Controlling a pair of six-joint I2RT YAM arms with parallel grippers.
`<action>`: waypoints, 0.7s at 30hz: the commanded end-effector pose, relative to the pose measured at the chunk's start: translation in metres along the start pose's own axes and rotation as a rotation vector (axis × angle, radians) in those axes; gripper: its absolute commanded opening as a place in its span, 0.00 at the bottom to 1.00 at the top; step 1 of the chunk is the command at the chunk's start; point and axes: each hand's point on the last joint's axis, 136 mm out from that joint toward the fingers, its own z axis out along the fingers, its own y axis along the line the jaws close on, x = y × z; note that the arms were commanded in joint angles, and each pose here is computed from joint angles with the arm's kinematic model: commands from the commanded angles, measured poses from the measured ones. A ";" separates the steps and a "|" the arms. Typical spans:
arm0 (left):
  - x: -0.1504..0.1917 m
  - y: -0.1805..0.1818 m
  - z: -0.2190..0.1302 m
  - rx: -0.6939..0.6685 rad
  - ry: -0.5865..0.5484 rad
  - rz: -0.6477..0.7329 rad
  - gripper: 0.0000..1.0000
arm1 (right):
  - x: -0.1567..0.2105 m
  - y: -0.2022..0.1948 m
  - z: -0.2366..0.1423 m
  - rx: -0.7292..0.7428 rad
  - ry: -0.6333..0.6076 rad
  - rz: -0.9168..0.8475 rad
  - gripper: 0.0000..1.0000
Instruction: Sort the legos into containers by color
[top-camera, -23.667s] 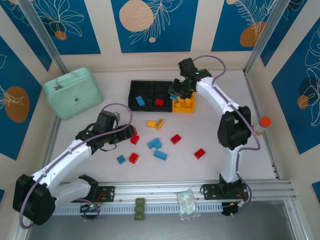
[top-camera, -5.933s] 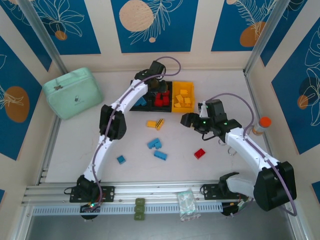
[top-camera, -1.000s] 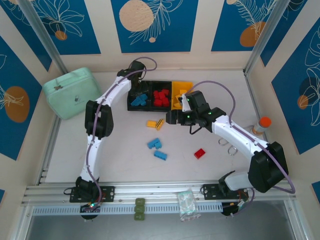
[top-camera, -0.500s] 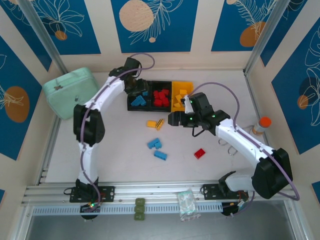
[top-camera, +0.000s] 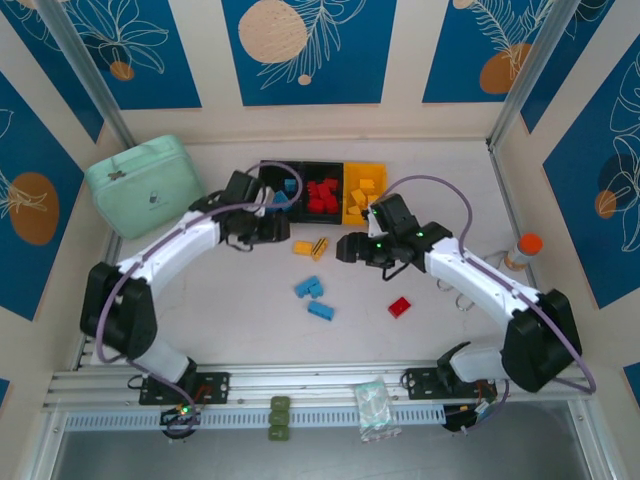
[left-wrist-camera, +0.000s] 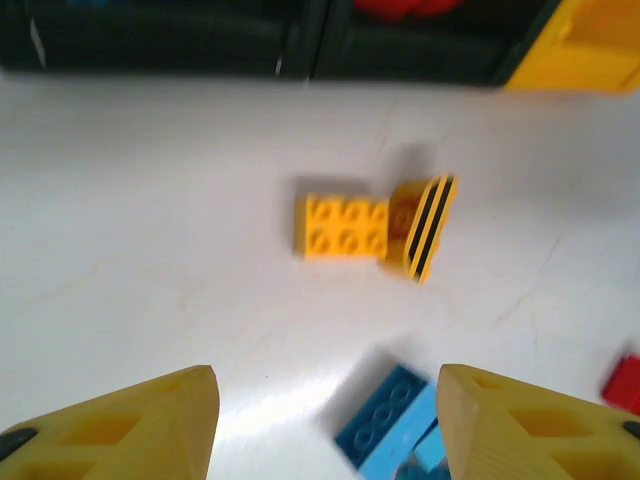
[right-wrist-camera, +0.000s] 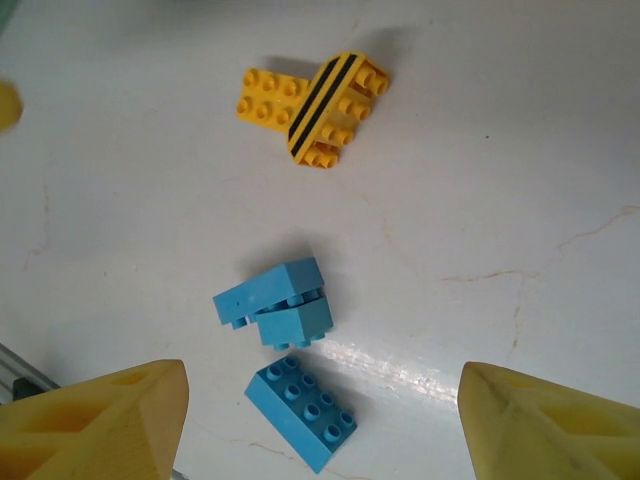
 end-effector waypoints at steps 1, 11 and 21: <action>0.018 -0.010 -0.017 0.105 -0.059 -0.007 0.59 | -0.006 0.002 0.015 0.061 0.035 0.068 0.72; 0.087 0.027 -0.034 0.079 -0.093 -0.098 0.62 | -0.033 0.004 0.085 0.224 0.159 0.177 0.69; 0.093 0.033 -0.030 0.061 -0.083 -0.120 0.62 | -0.033 -0.006 0.129 0.302 0.261 0.227 0.60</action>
